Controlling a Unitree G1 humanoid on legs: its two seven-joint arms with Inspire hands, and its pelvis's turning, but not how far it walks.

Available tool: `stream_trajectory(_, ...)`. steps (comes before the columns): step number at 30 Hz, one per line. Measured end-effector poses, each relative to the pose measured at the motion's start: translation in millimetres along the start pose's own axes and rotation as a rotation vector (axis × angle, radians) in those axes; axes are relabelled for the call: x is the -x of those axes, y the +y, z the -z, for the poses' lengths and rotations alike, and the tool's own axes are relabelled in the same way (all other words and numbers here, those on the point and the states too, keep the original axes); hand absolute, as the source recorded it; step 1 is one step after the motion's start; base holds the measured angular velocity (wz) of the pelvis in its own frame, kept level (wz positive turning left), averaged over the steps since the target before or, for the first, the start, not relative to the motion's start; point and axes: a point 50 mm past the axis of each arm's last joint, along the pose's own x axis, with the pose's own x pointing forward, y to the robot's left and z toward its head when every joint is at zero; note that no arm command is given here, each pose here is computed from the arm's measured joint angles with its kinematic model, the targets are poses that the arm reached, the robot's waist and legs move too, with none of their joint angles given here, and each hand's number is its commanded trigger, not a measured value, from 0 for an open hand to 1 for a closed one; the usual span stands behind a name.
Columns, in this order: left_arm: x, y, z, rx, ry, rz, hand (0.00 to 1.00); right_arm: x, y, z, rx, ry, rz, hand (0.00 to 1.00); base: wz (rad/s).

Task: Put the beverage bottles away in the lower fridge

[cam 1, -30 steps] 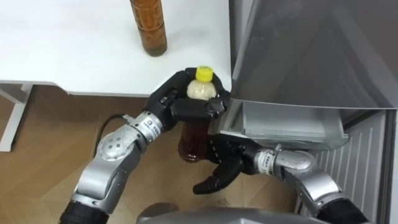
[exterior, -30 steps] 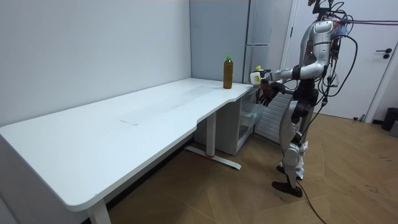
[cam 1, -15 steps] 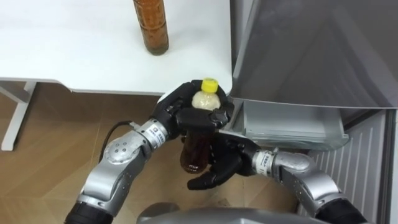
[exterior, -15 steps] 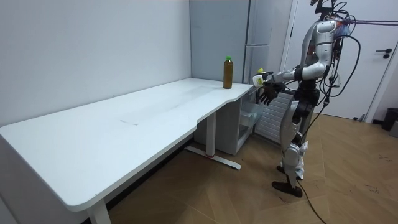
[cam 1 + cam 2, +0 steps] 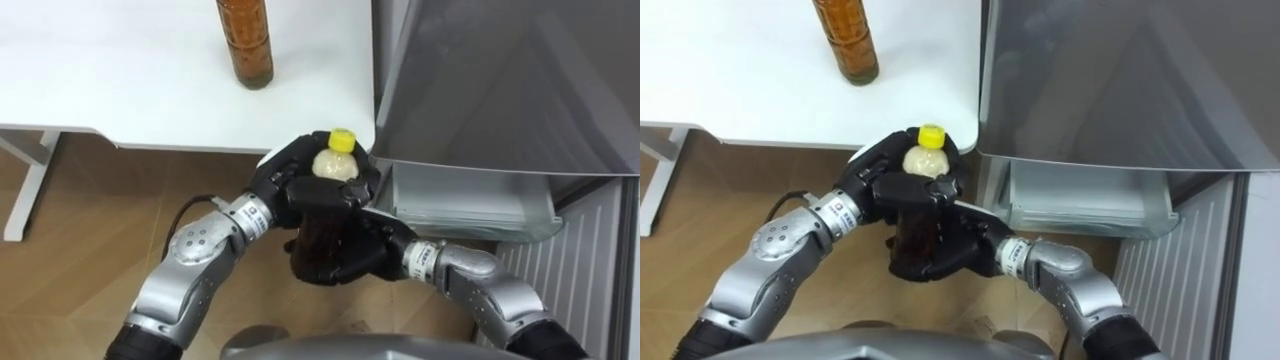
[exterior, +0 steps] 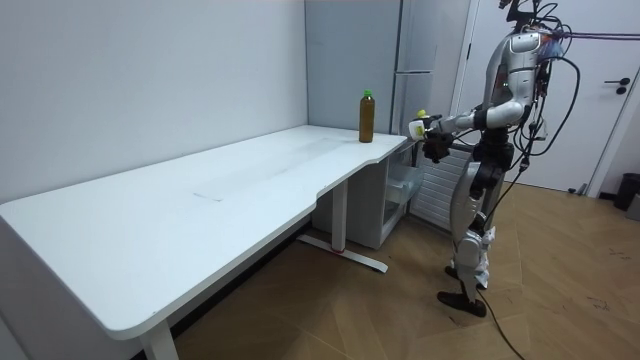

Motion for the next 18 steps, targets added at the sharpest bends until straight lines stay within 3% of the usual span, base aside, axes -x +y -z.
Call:
stream_trajectory(3, 0.5, -0.7, 0.6, 0.038, -0.010, 0.002, 1.00, -1.1, 2.5, 0.6, 0.018, -0.002, -0.011, 1.00, 0.00)
stream_trajectory(4, 0.8, 0.0, 0.1, 0.047, -0.015, 0.000, 0.84, -1.2, 2.7, 0.0, 0.023, -0.008, -0.012, 1.00, 0.00)
stream_trajectory(6, 1.1, 0.6, -0.5, 0.067, -0.024, -0.002, 0.67, -1.6, 3.5, -1.1, 0.027, -0.019, -0.017, 1.00, 0.00)
stream_trajectory(7, 1.2, 0.6, -0.5, 0.068, -0.024, -0.002, 0.11, -1.8, 3.7, -1.1, 0.027, -0.019, -0.018, 1.00, 0.00)
stream_trajectory(8, 0.9, 0.0, -0.3, 0.070, -0.024, 0.000, 0.00, -2.0, 4.1, -0.9, 0.027, -0.019, -0.019, 1.00, 0.00)
stream_trajectory(18, 0.3, 0.9, -3.7, 0.064, -0.049, -0.004, 0.00, -5.1, 12.9, 0.7, -0.071, -0.060, -0.086, 1.00, 0.01)
